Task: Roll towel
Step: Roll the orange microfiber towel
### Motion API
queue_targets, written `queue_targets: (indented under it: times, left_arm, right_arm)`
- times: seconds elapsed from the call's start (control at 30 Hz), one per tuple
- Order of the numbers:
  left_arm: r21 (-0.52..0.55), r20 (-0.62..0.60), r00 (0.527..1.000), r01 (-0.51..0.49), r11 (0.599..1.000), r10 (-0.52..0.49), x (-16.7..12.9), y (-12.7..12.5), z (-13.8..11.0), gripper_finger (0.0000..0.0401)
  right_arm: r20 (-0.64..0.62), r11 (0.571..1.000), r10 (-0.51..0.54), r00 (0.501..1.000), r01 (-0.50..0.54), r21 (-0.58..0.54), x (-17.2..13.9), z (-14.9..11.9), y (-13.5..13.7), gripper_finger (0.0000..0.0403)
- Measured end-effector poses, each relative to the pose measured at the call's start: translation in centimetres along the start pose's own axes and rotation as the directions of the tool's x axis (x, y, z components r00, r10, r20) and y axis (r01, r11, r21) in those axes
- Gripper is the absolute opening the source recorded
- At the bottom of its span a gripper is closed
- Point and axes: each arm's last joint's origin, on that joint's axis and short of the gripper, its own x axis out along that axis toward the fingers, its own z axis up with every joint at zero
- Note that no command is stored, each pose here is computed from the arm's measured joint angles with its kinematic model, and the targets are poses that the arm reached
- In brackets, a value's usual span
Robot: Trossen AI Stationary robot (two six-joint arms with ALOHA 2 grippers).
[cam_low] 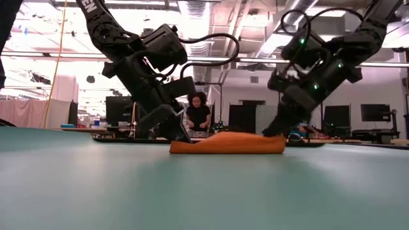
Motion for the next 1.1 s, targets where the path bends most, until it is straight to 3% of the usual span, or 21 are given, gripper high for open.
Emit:
queue_targets:
  times: [0.27,0.43,0.57,0.77,0.9,1.1]
  left_arm:
    - [-0.038,-0.004,1.0,-0.003,0.999,0.002,-0.3,0.0,0.0,0.0]
    - [-0.074,-0.036,0.999,-0.003,0.997,0.001,-2.7,0.0,0.1,0.0]
    - [-0.059,-0.031,0.997,-0.075,0.995,0.073,-5.2,-0.4,0.4,0.0]
    - [-0.039,0.306,0.949,-0.065,0.997,0.074,-5.8,-0.6,2.8,0.0]
    - [-0.032,0.413,0.905,-0.093,0.995,0.098,-5.8,-0.4,3.7,0.0]
    - [-0.07,0.264,0.96,-0.074,0.995,0.09,-7.0,-1.0,2.4,0.0]
  right_arm:
    - [-0.071,1.0,0.002,0.998,-0.001,0.021,2.2,-1.5,0.3,0.007]
    - [-0.086,0.998,0.0,0.996,0.005,0.059,2.4,-1.8,0.3,0.007]
    - [-0.089,0.998,0.001,0.996,0.004,0.059,2.4,-1.8,0.3,0.007]
    - [-0.068,0.998,0.004,0.998,0.0,0.056,2.5,-1.7,0.3,0.007]
    - [-0.068,0.998,0.004,0.998,0.0,0.056,2.5,-1.7,0.3,0.007]
    - [-0.068,0.999,0.005,0.998,-0.001,0.051,2.5,-1.7,0.3,0.007]
